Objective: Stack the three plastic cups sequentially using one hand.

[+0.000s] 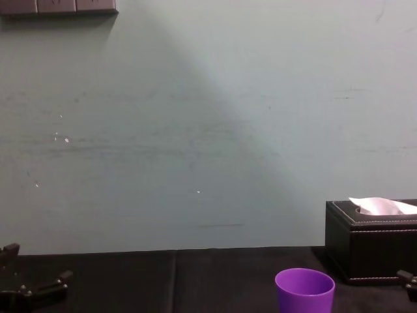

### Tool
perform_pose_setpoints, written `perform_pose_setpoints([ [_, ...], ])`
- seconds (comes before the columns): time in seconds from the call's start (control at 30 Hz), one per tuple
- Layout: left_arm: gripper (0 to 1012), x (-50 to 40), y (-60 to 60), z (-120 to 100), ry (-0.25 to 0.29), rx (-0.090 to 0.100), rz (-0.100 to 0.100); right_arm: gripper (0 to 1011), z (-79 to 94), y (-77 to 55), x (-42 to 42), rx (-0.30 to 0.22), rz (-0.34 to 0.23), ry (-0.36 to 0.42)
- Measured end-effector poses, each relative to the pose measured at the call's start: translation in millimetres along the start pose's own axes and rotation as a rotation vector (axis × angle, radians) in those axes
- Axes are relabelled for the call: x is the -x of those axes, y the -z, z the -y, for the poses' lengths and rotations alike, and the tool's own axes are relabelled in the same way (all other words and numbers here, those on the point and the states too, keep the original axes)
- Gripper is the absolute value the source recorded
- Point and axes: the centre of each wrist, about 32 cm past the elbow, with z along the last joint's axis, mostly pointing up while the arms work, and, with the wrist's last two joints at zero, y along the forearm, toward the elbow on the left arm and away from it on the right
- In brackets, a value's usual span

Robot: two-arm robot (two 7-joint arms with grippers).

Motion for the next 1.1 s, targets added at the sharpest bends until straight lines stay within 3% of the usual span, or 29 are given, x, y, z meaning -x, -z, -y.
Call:
perform_pose_setpoints([
  [1.1,1012,0.0,0.0,0.0,0.0,0.0,0.0,1002,0.0,0.0,0.0,0.0,0.0,0.0],
])
